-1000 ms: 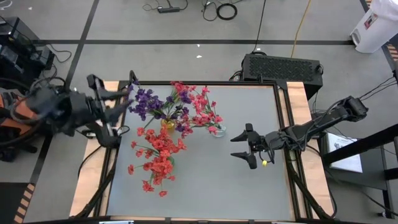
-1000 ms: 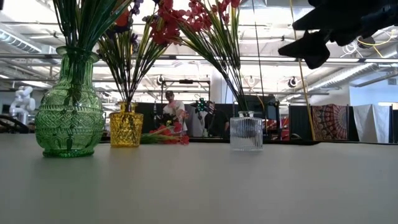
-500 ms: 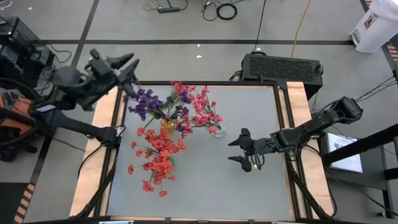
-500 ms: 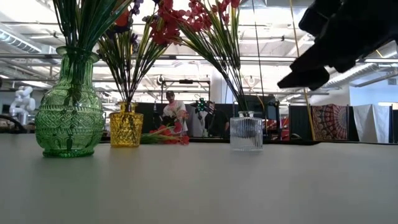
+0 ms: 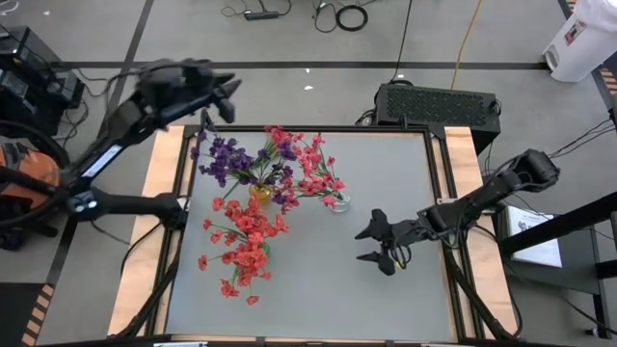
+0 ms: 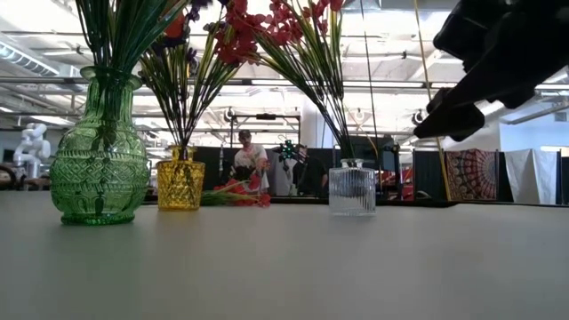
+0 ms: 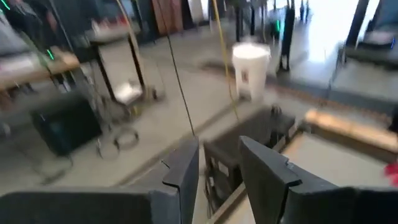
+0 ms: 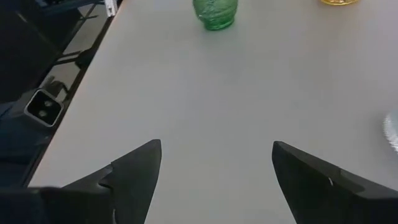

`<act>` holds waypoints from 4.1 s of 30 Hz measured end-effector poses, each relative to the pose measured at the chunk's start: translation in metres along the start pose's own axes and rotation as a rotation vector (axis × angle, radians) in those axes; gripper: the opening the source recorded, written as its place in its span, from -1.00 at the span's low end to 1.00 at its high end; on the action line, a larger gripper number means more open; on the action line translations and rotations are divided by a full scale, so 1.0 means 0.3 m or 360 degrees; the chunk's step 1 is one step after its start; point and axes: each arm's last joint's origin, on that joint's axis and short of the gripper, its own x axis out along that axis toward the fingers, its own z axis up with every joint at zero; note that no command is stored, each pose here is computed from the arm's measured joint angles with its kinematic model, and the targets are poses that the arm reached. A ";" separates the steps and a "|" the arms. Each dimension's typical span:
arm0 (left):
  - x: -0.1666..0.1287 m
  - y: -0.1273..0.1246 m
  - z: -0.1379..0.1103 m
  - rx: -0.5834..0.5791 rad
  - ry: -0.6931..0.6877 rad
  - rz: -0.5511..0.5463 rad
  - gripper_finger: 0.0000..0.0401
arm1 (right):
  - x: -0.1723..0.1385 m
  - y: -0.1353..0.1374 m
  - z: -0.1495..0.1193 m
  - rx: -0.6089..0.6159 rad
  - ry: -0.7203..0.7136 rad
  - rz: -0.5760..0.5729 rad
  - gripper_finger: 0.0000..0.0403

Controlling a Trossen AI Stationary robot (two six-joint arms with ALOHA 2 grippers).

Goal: Sort flowers into vase by color
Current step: Put the pink flowers into the green vase

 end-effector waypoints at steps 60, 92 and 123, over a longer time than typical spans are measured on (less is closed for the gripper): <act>0.687 0.067 -0.742 -0.0377 0.1959 -0.0149 -0.40 | -0.013 0.055 -0.024 -0.0089 -0.0008 0.0043 0.48; 0.662 -0.100 -0.863 0.0044 0.2023 0.0068 -0.40 | -0.024 0.093 -0.044 -0.0122 0.0015 0.0118 0.48; 0.637 -0.115 -0.971 -0.0020 0.2013 -0.0106 -0.64 | -0.024 0.092 -0.044 -0.0119 0.0014 0.0114 0.48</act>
